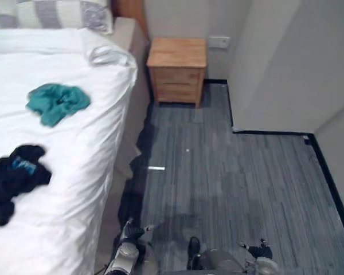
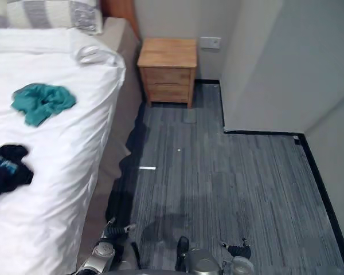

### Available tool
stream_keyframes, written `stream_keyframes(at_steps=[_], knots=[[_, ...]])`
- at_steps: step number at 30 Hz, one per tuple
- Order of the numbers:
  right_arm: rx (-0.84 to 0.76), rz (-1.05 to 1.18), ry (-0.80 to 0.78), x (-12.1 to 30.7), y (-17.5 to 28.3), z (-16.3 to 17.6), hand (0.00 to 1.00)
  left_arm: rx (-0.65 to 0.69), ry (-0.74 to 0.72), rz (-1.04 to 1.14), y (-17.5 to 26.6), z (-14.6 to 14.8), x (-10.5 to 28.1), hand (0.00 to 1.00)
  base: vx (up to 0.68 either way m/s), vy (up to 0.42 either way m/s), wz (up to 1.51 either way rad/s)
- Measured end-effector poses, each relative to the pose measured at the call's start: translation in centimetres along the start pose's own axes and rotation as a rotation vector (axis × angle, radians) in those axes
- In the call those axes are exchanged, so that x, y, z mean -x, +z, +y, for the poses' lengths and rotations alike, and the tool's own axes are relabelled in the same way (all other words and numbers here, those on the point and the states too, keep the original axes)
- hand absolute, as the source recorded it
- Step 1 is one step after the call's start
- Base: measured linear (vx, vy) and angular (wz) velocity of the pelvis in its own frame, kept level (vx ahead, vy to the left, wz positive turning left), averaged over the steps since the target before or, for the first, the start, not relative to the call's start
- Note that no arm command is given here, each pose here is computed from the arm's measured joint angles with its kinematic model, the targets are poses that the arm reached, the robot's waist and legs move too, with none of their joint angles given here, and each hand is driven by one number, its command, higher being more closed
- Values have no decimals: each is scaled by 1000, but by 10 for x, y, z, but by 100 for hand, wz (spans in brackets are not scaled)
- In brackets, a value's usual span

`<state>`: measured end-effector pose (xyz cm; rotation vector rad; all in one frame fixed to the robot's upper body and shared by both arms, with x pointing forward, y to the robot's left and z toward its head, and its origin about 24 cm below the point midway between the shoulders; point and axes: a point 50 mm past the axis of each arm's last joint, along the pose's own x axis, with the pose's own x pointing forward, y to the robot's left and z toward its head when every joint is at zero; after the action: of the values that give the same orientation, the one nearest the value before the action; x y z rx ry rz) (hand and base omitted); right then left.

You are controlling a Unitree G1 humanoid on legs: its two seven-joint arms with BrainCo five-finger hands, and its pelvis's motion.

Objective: Tidy the bed and pick cloth on bed and put in laundry

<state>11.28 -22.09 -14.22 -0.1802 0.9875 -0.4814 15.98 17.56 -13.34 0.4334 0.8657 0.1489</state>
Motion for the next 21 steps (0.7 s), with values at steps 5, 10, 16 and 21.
stream_keyframes(at_steps=[5, 10, 16, 21], knots=[[32, 24, 15, 3, -10, 4, 0, 12, 5, 1, -3, 3, 0, 0, 393, 268, -65], [69, 49, 27, 6, -20, 7, 0, -16, 5, 45, -18, 8, 1, 0, 398, 258, 47], [69, 22, 20, 2, -10, 4, 0, -43, 41, 62, -22, 23, -2, 0, 541, -1, 60], [45, 10, -1, -1, -3, -1, 0, -38, 19, 107, -35, 14, 4, 0, 788, -235, 14]])
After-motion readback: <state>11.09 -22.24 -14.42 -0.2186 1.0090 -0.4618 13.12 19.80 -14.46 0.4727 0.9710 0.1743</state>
